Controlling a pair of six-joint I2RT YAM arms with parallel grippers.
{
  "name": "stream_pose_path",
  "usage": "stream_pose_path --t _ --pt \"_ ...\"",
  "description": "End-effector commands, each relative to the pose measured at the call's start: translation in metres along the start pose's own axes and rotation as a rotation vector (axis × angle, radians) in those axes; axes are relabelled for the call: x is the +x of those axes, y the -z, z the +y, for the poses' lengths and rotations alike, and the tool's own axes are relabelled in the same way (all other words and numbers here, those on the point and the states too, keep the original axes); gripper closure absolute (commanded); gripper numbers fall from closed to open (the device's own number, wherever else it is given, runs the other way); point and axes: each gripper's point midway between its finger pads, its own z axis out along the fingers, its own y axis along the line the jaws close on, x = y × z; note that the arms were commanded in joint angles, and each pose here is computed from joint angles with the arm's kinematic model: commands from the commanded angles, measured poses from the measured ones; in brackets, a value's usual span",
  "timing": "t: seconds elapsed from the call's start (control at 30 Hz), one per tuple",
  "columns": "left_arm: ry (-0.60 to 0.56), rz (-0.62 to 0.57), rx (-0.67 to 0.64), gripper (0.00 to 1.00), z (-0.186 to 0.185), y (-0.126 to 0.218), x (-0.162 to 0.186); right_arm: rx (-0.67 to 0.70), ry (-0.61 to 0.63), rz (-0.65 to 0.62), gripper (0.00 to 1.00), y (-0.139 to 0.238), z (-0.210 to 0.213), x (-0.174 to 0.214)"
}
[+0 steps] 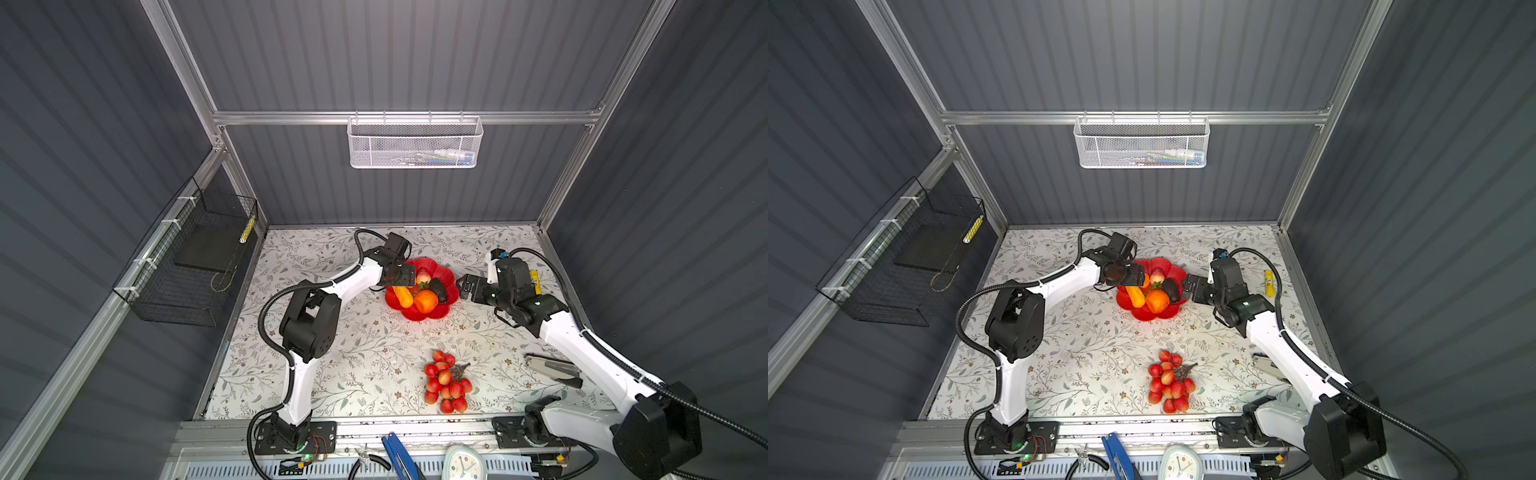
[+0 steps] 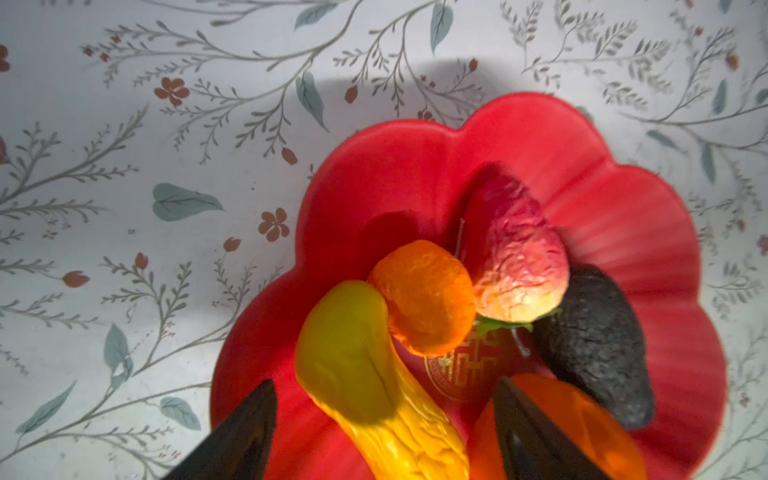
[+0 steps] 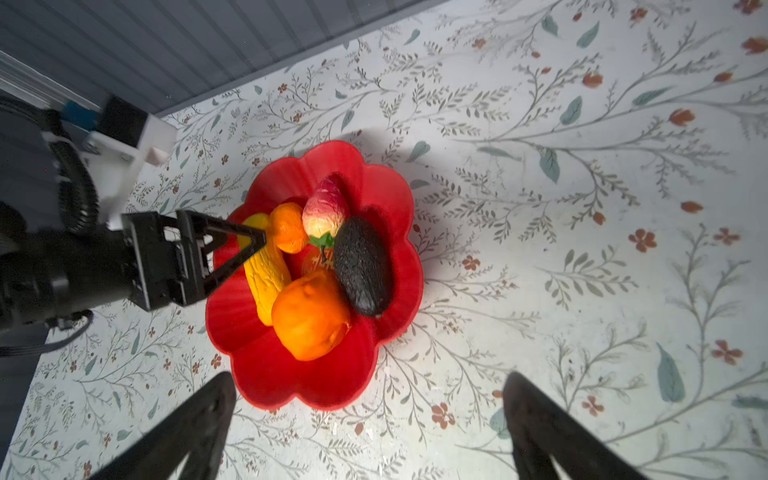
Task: Place and organize the fake fruits in the fruit bowl
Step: 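Grasp the yellow elongated fruit with the left gripper and drop it into the bowl, then grasp the strawberry bunch stem with the right gripper while the left arm withdraws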
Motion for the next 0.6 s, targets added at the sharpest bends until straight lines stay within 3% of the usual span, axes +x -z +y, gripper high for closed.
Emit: stream_pose_path --t 0.0,0.1,0.27,0.43,0.57 --pt "0.01 -0.174 0.048 0.13 -0.009 0.052 -0.04 -0.003 -0.066 0.179 0.01 0.005 -0.01 0.054" --pt "0.029 -0.318 0.032 0.08 0.0 0.088 -0.06 -0.019 -0.069 0.285 0.02 0.018 -0.008 0.097" --pt "0.099 -0.543 -0.061 0.0 0.041 0.144 -0.066 -0.076 0.075 0.432 0.01 0.056 0.014 0.167" --pt "0.23 -0.627 -0.11 0.0 0.09 0.171 -0.052 -0.175 0.164 0.499 0.02 0.084 0.027 0.209" --pt "0.276 -0.642 -0.153 0.0 0.11 0.178 -0.036 -0.12 0.244 0.523 0.02 0.086 0.023 0.223"
